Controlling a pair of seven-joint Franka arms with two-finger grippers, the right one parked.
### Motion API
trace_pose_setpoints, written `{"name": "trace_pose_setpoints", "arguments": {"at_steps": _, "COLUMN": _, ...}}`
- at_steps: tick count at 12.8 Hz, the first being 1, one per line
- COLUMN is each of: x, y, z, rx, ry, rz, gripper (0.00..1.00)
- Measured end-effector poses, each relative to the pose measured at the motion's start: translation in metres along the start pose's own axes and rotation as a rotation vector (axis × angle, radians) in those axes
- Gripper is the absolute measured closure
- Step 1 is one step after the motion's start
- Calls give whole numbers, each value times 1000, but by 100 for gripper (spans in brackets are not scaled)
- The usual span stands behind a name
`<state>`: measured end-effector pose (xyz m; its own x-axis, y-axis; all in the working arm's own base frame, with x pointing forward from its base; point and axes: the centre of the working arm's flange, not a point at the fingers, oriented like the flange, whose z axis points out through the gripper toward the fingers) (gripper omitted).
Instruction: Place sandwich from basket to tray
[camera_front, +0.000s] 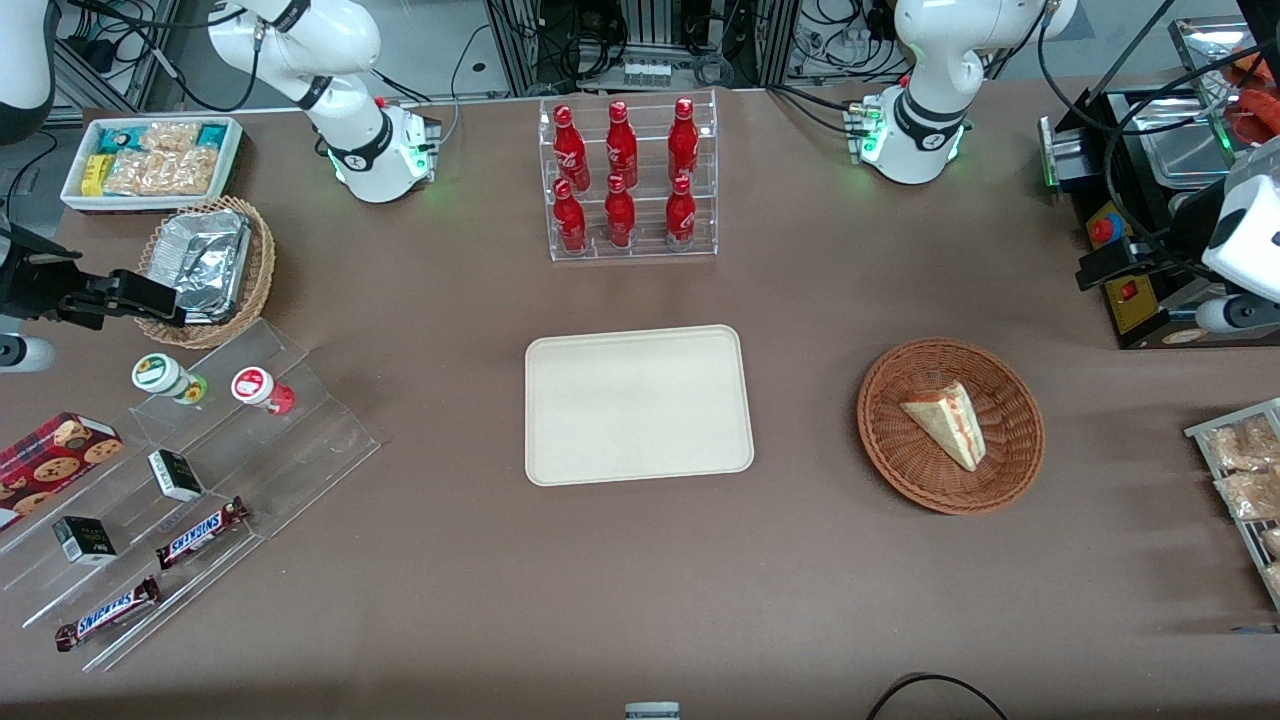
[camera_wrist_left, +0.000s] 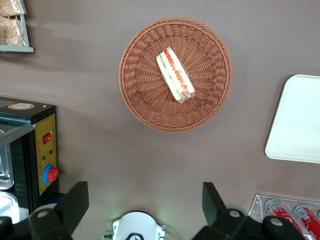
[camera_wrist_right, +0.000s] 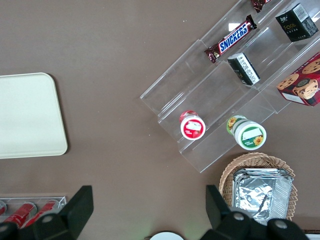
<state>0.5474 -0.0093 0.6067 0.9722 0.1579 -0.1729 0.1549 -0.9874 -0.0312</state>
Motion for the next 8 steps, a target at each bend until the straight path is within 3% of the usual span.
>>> {"name": "trace_pose_setpoints", "arguments": {"at_steps": 8, "x": 10, "y": 1, "z": 12, "rx": 2, "ry": -22, "rz": 87, "gripper": 0}}
